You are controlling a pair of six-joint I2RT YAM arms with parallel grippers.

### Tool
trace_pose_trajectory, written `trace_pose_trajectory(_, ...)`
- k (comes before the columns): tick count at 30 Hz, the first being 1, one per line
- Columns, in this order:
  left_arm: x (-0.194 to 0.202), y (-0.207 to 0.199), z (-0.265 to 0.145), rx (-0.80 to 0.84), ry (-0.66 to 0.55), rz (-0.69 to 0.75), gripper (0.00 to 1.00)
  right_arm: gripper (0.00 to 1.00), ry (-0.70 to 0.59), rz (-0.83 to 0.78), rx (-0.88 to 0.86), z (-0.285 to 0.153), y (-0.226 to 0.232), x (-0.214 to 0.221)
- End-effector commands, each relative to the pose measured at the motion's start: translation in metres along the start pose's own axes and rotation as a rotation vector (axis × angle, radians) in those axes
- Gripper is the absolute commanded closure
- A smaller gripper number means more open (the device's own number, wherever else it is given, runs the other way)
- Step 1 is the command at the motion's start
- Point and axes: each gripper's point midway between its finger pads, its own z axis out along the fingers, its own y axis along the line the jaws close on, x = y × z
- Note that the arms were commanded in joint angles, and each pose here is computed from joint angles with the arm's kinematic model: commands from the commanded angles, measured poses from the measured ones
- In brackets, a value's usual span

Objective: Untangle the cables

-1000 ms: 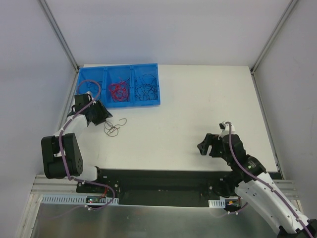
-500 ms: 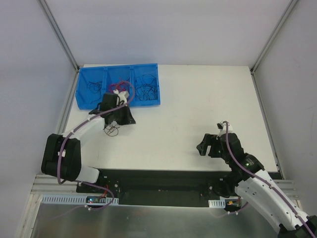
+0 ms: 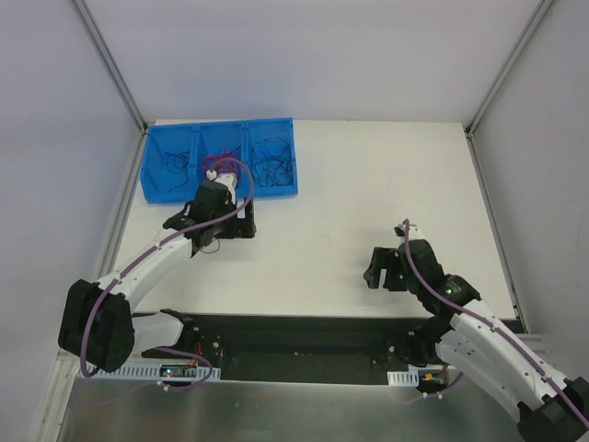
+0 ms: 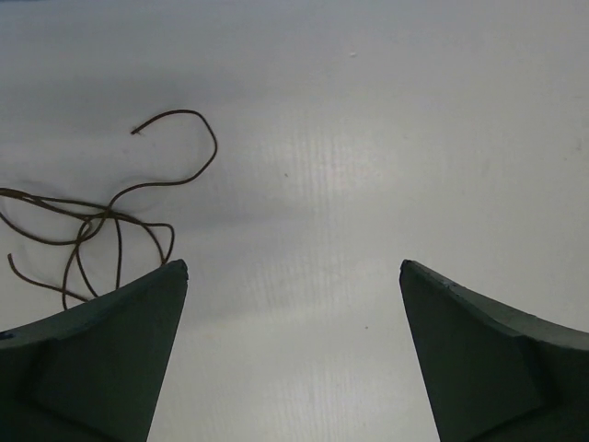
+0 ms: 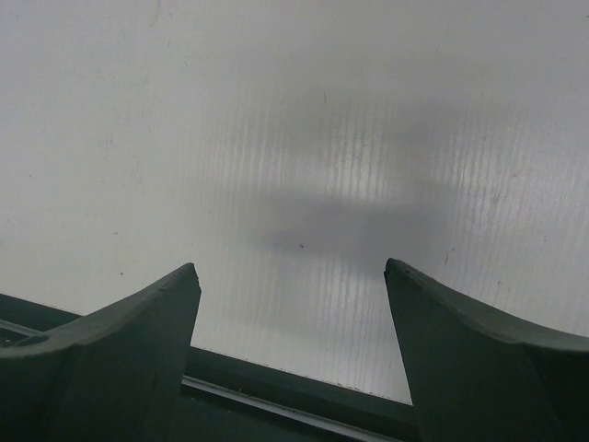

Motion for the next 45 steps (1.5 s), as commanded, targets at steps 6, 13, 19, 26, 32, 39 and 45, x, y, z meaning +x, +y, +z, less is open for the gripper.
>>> trace_pose_trajectory(6, 0.014, 0.057, 0.032, -0.199, 0.121, -0.076, 0.13, 0.16, -0.098, -0.007, -0.076, -0.012, 0.014, -0.022)
trace_pose_trajectory(13, 0.041, 0.05, 0.038, -0.11, 0.199, -0.113, 0.53, 0.16, -0.142, 0.001, -0.111, -0.017, 0.017, -0.024)
trace_pose_trajectory(19, 0.062, -0.001, 0.026, 0.094, 0.258, -0.08, 1.0, 0.15, -0.128, -0.004, -0.112, -0.015, 0.018, -0.023)
trace_pose_trajectory(26, 0.105, -0.096, -0.004, 0.321, 0.332, 0.065, 1.0, 0.16, -0.076, 0.0, -0.184, -0.009, 0.04, -0.029)
trace_pose_trajectory(32, 0.121, -0.113, -0.023, 0.371, 0.347, 0.074, 0.46, 0.23, 0.048, 0.088, -0.388, 0.011, 0.094, -0.03)
trace_pose_trajectory(39, 0.104, -0.102, -0.048, 0.375, 0.191, 0.07, 0.46, 0.37, 0.16, 0.186, -0.462, 0.05, 0.14, -0.035)
trace_pose_trajectory(45, 0.113, -0.07, -0.034, 0.222, 0.173, 0.025, 0.68, 0.51, 0.243, 0.263, -0.437, 0.079, 0.163, -0.018)
